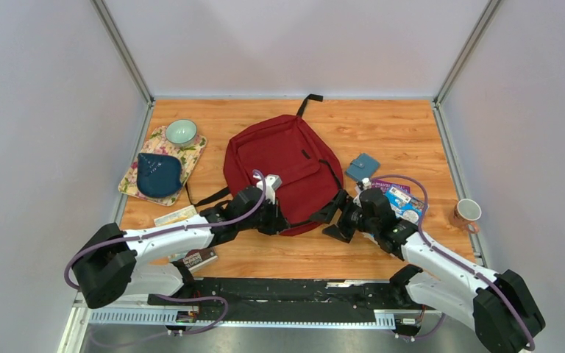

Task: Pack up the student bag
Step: Unzip the student bag at the center of the board.

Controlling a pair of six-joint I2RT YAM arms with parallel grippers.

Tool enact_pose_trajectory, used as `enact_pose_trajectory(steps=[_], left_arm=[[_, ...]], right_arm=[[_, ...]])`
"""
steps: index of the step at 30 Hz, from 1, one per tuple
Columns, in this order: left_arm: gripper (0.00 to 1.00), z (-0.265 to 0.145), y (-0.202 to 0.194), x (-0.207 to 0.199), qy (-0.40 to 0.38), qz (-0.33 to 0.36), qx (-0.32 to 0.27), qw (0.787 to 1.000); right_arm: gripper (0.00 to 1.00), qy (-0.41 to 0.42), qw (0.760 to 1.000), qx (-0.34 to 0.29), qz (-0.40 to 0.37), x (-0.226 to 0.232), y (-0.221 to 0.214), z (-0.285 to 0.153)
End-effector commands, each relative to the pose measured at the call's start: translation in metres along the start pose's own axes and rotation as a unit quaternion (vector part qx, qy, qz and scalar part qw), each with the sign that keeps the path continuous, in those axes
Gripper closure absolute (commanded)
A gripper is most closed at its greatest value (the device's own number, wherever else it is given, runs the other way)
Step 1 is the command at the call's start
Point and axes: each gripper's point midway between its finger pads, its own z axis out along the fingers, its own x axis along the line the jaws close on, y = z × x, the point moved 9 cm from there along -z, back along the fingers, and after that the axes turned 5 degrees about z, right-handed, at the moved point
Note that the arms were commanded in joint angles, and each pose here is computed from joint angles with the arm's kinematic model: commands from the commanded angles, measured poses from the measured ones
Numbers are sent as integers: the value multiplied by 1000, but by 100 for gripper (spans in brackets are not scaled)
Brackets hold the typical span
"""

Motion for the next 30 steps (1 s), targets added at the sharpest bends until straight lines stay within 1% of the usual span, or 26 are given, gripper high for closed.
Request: enact_pose_trajectory(steps=[1,3,8,9,11,15,16,19,20,22,23,24,26,27,29,30], left_arm=[[100,2,18,-24,-59,0,-28,998],[100,3,18,-25,-61,0,-29,998],[100,2,21,-27,-65,1,-39,997],[100,1,22,-28,-65,2,-39,997],[100,1,23,-28,-66,3,-40,997],[100,1,22,-29,-69,5,-36,997],[100,1,22,-29,-68,4,-36,997],[100,-1,20,-26,-59,8,-34,998],[100,-2,20,-24,-48,15,-36,998],[100,-6,18,-19,-30,23,-33,999],[100,-8,18,-15,-13,31,-40,999],[100,-10,14,-11,4,35,-31,999],[100,-15,16,-4,35,51,-43,997],[100,-18,12,1,52,55,-35,997],[100,-22,13,8,80,69,-43,993],[100,-25,11,12,95,75,-36,992]], right_arm=[[21,39,996,-72,46,17,9,10],[24,34,994,-83,63,18,10,13],[27,-2,996,-51,74,13,8,29],[31,-1,996,-44,75,14,8,30],[34,0,996,-35,79,14,8,36],[57,2,998,-24,65,20,10,42],[57,0,998,-24,61,21,11,43],[65,-11,999,-29,43,24,14,45],[75,-19,999,-31,36,22,15,45],[89,-24,999,-39,28,20,16,44],[100,-29,998,-42,27,18,17,44],[100,-33,998,-44,24,13,16,43],[100,-33,998,-49,21,10,16,41],[100,-37,998,-52,18,6,16,40],[100,-36,998,-53,14,3,15,38],[100,-35,998,-55,10,3,15,37]])
